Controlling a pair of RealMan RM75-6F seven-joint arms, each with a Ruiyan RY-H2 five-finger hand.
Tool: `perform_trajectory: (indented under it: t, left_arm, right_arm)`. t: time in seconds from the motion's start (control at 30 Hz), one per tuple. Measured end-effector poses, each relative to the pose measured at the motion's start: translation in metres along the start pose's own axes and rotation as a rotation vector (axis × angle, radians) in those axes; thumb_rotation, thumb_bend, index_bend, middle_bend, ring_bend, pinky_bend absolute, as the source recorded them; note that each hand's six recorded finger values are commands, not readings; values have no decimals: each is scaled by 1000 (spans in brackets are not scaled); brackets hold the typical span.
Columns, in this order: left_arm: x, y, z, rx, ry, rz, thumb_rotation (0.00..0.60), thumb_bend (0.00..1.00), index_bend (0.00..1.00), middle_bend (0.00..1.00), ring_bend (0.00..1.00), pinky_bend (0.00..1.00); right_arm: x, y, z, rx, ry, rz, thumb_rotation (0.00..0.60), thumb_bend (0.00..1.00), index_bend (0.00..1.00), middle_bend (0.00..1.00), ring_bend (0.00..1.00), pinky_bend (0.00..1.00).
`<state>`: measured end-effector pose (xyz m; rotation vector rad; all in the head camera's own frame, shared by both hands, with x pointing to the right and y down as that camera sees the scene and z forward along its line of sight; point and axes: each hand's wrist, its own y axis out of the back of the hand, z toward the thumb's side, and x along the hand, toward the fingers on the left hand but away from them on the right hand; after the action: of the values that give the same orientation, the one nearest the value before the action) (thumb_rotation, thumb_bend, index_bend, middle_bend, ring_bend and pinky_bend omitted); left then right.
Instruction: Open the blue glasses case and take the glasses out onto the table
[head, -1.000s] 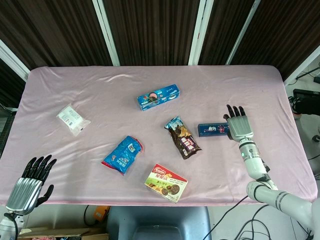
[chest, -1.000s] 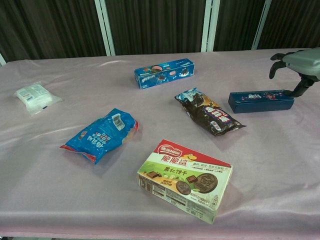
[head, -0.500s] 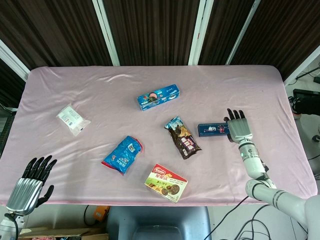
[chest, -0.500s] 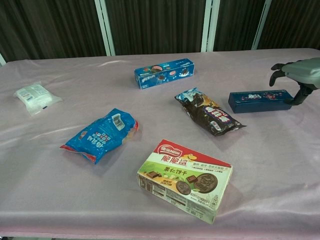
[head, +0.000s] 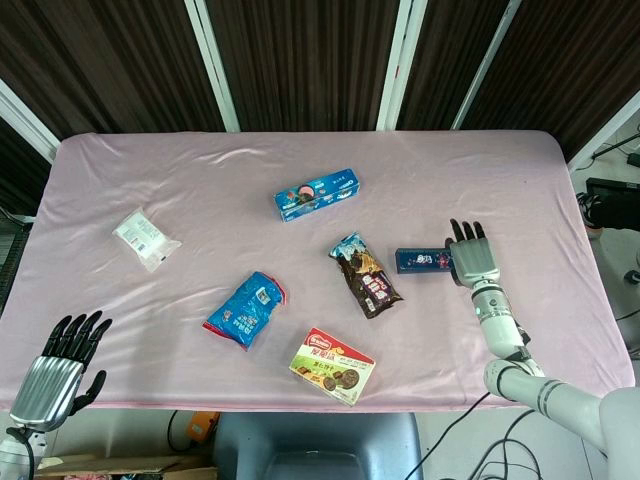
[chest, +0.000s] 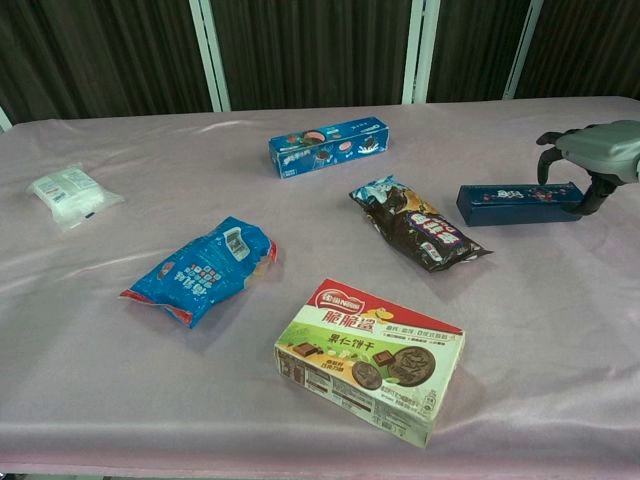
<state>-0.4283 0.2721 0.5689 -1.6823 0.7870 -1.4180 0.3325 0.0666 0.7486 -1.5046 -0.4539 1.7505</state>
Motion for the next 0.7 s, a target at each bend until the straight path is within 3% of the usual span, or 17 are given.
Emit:
perform_trajectory:
  t: [0.17, 0.47, 0.7]
  left_arm:
    - [0, 1, 0, -2, -1, 1, 600, 399, 0, 0, 0, 0]
    - [0, 0, 0, -1, -3, -2, 600, 399, 0, 0, 0, 0]
    - [0, 0, 0, 2, 0, -3, 600, 400, 0, 0, 0, 0]
  right_arm:
    - [0, 0, 0, -2, -2, 2, 600, 520, 486, 0, 0, 0]
    - [-1, 1, -3, -2, -15, 14, 600, 668, 525, 0, 0, 0]
    - [-3, 8, -7, -1, -30, 5, 600, 689, 536, 0, 0, 0]
